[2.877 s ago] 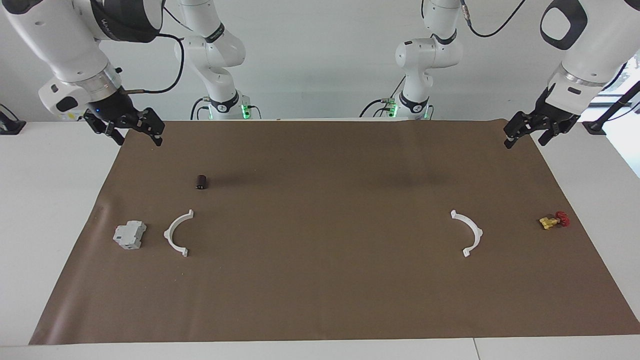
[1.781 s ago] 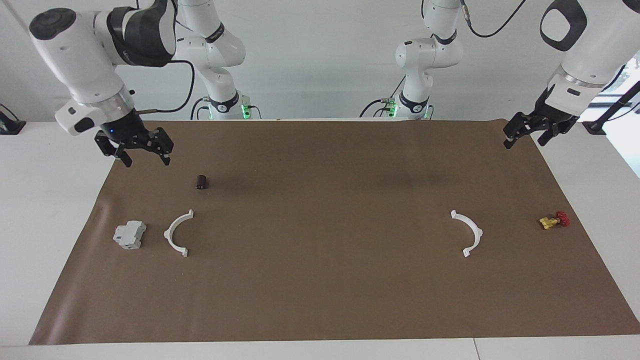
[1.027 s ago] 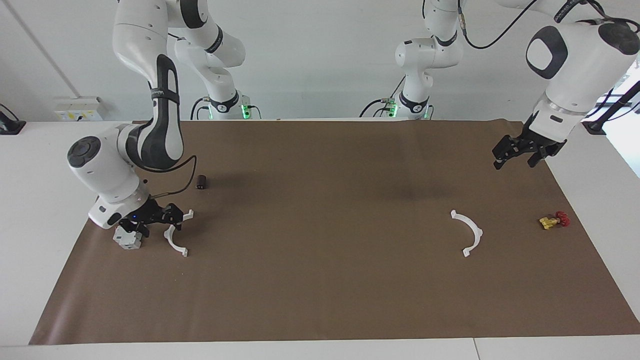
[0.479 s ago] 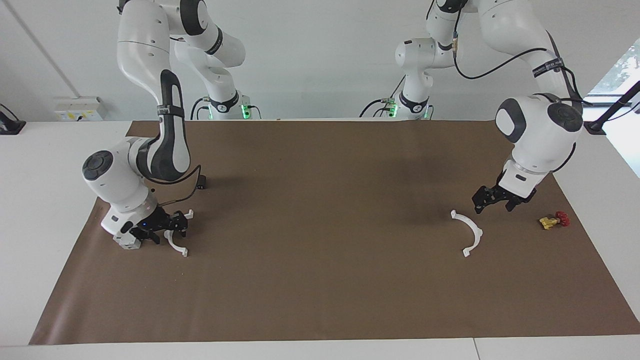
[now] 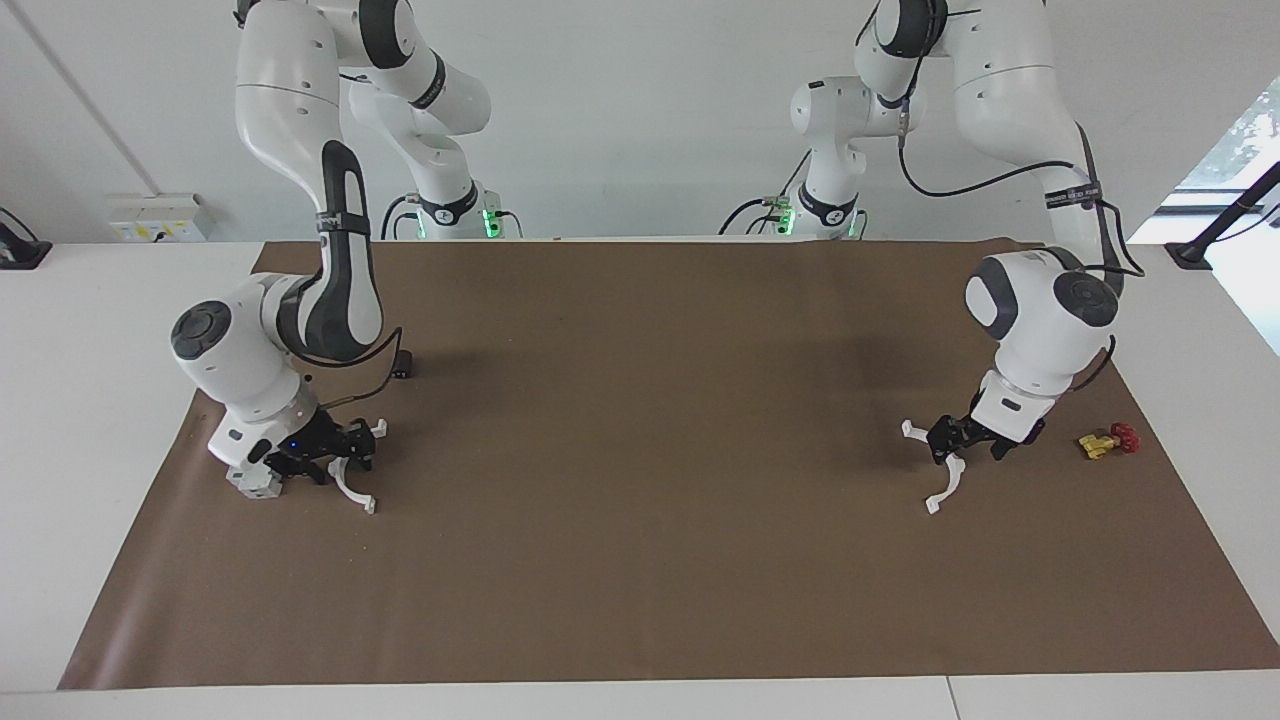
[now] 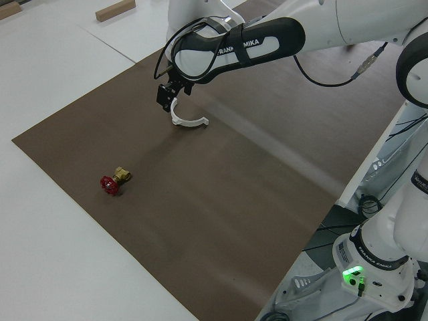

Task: Assemble drain pipe with both arms
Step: 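Grasp one white half-ring with the left gripper while the right gripper grasps another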

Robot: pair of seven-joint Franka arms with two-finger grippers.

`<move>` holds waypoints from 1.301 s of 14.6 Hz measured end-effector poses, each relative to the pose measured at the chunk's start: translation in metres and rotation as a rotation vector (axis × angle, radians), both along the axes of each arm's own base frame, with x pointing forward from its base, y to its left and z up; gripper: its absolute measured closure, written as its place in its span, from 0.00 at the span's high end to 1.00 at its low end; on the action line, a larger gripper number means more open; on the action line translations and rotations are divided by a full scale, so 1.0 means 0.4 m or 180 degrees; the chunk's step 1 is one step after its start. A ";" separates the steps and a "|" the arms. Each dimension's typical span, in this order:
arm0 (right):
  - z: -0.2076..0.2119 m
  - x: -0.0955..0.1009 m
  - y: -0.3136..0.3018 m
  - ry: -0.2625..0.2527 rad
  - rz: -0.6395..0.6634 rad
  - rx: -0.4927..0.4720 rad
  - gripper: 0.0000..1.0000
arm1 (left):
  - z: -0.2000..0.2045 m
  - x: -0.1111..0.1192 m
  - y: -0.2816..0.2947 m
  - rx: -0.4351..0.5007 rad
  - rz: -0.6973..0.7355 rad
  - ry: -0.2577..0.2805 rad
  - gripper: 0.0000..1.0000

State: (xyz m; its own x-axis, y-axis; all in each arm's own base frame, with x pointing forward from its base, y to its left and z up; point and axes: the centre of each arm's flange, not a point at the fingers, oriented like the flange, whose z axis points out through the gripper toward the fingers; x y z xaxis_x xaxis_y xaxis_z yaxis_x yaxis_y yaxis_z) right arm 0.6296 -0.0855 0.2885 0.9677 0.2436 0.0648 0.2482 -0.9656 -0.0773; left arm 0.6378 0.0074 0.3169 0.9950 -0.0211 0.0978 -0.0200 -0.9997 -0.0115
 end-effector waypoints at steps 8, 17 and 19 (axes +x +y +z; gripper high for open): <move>0.002 -0.004 -0.022 -0.0003 -0.0043 -0.0011 0.58 | -0.045 -0.025 0.011 0.0001 0.0022 -0.0107 0.31; 0.002 -0.003 -0.009 -0.0004 -0.0016 -0.0009 0.21 | 0.041 -0.024 0.017 -0.0002 0.0034 -0.0269 0.20; 0.004 -0.002 -0.003 -0.0007 -0.0004 -0.0007 0.21 | 0.096 -0.034 0.016 -0.0009 0.0033 -0.0266 0.20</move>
